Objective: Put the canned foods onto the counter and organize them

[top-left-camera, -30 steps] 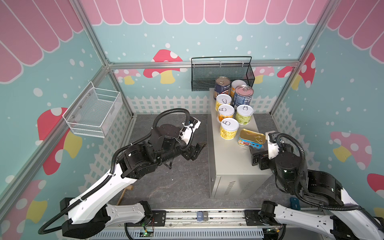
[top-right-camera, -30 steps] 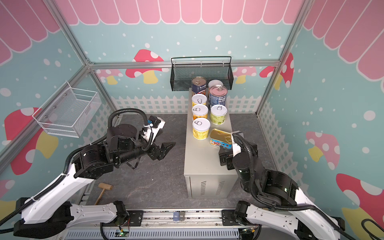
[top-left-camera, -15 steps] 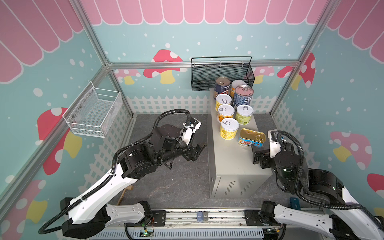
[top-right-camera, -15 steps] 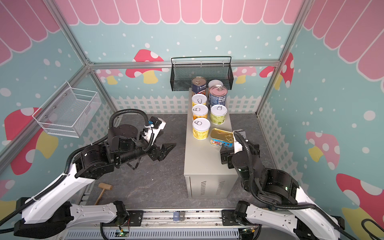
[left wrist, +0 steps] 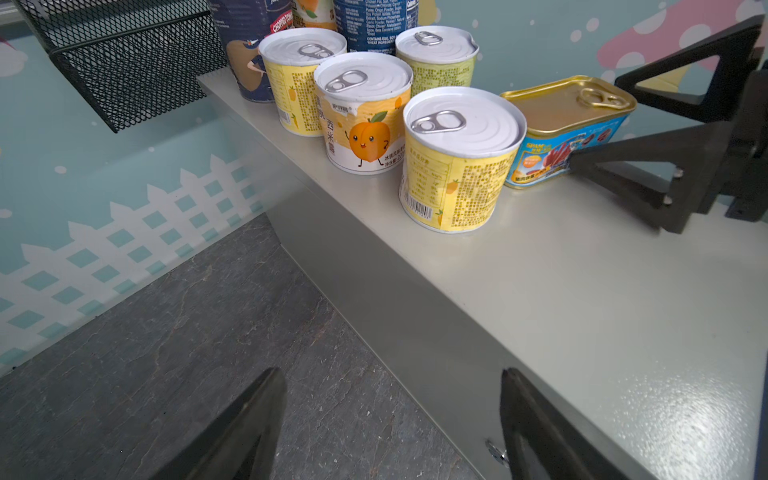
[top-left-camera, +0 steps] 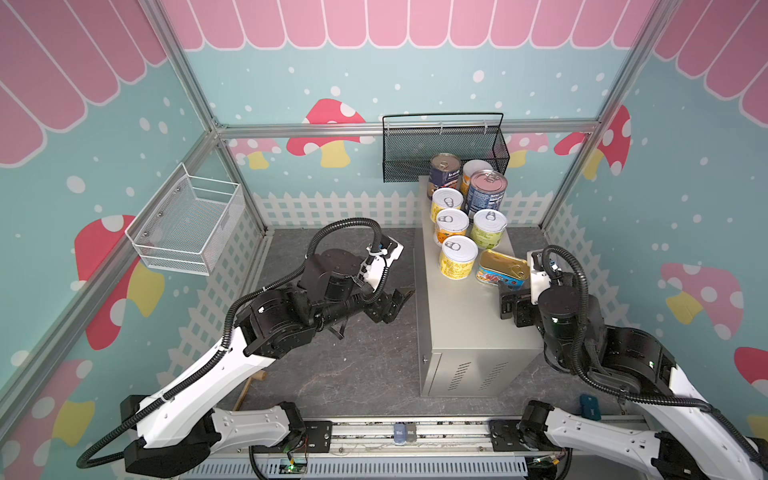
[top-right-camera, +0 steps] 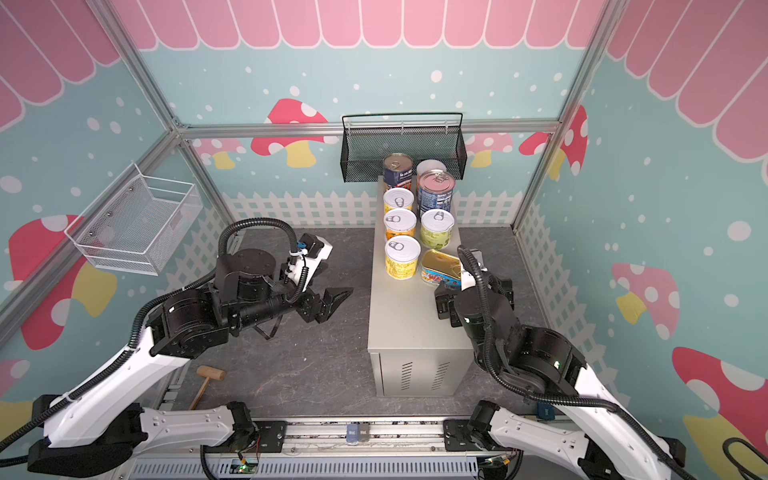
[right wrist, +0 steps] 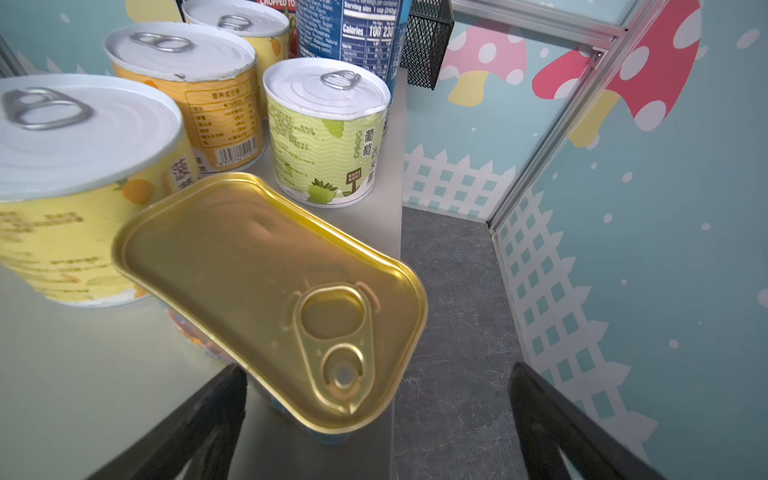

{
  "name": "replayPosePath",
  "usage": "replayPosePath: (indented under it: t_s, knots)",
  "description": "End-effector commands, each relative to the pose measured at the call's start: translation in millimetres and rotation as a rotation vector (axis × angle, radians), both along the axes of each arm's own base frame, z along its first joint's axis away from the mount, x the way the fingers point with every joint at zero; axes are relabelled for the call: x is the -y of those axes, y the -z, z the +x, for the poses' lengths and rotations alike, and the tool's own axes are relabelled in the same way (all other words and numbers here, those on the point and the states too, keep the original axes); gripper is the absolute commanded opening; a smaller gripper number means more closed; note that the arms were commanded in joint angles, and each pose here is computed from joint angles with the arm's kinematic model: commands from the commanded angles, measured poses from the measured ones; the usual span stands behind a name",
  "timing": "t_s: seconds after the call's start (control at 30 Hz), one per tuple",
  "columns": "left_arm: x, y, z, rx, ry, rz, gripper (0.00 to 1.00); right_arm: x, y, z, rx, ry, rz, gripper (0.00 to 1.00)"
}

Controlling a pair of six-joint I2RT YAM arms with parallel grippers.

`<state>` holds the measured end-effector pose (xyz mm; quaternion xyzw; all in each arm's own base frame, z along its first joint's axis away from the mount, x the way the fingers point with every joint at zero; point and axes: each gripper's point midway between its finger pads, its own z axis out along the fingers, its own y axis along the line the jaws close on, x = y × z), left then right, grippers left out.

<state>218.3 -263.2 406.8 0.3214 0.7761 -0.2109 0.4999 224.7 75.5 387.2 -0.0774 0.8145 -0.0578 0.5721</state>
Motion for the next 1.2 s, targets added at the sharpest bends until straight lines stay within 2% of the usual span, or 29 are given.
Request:
replayPosePath:
  t_s: [0.0,0.1,0.27,0.43,0.57,0.83,1.03,1.17]
  knots:
    - [-3.3,-1.1,-1.7,0.007,0.002,-0.008,0.81,-1.6,-4.1,11.5,0.008,-0.025,0.027,1.00]
    - [-7.0,-0.2,-1.4,0.013,-0.008,-0.002,0.81,2.3,-0.6,18.6,0.002,-0.017,0.024,1.00]
    - [-8.1,0.1,0.0,0.016,-0.014,0.006,0.81,-8.2,-12.6,20.6,0.043,-0.085,0.049,0.99]
    - [-5.8,0.3,2.2,0.017,-0.013,0.012,0.81,-10.1,-37.8,3.7,0.124,-0.179,0.088,1.00]
    - [0.2,0.4,3.4,0.010,0.001,0.013,0.81,6.6,-71.1,-11.1,0.197,-0.158,0.127,0.99]
    - [9.4,1.1,3.7,0.002,0.030,0.004,0.81,-9.3,-97.6,8.3,0.175,-0.166,0.084,0.99]
    - [4.8,0.4,-0.4,0.010,0.035,-0.004,0.81,-34.4,-135.9,15.9,0.209,-0.321,0.074,0.99]
    - [-2.4,0.9,-5.4,0.014,0.033,-0.010,0.81,-28.6,-146.7,21.7,0.211,-0.373,0.104,0.99]
